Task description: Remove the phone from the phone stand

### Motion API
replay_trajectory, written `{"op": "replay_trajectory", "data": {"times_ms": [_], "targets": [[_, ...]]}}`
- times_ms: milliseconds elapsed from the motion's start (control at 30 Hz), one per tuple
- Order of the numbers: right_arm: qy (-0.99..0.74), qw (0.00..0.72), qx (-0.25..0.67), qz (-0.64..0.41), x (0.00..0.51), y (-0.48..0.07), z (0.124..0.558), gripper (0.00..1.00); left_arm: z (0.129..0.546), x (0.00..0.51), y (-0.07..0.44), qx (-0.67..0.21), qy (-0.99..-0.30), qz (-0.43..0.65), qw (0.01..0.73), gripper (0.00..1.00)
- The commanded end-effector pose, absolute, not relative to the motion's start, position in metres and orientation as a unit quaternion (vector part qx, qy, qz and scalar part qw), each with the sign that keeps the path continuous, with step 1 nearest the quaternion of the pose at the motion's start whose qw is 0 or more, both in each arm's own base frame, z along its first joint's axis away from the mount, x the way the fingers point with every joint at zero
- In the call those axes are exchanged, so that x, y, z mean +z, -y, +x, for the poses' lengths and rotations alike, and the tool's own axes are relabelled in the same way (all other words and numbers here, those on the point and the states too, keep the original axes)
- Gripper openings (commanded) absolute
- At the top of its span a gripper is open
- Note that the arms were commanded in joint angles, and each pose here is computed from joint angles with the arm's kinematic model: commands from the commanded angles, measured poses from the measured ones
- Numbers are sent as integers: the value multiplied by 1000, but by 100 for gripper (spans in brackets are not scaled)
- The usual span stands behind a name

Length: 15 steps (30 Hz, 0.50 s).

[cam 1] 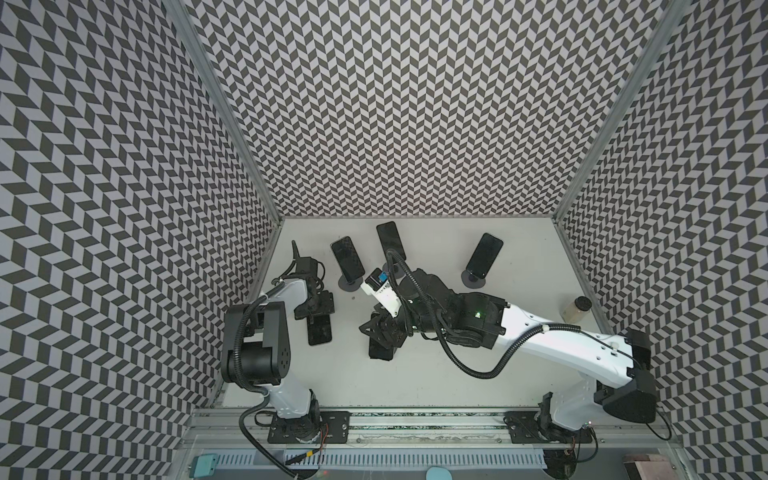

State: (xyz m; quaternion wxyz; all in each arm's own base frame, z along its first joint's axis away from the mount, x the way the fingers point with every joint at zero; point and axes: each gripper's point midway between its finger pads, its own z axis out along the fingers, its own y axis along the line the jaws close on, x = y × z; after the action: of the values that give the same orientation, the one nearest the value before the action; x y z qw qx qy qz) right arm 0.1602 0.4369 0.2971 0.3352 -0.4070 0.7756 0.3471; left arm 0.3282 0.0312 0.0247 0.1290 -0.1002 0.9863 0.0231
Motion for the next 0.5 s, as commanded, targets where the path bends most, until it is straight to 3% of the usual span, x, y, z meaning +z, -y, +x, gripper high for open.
{"op": "replay_trajectory", "data": {"times_ms": [0, 467], "targets": [[-759, 360, 363, -403, 317, -434, 157, 63, 333, 31, -37, 32, -985, -104, 133, 80], [-759, 367, 360, -399, 318, -428, 158, 64, 333, 30, -36, 31, -985, -104, 131, 82]]}}
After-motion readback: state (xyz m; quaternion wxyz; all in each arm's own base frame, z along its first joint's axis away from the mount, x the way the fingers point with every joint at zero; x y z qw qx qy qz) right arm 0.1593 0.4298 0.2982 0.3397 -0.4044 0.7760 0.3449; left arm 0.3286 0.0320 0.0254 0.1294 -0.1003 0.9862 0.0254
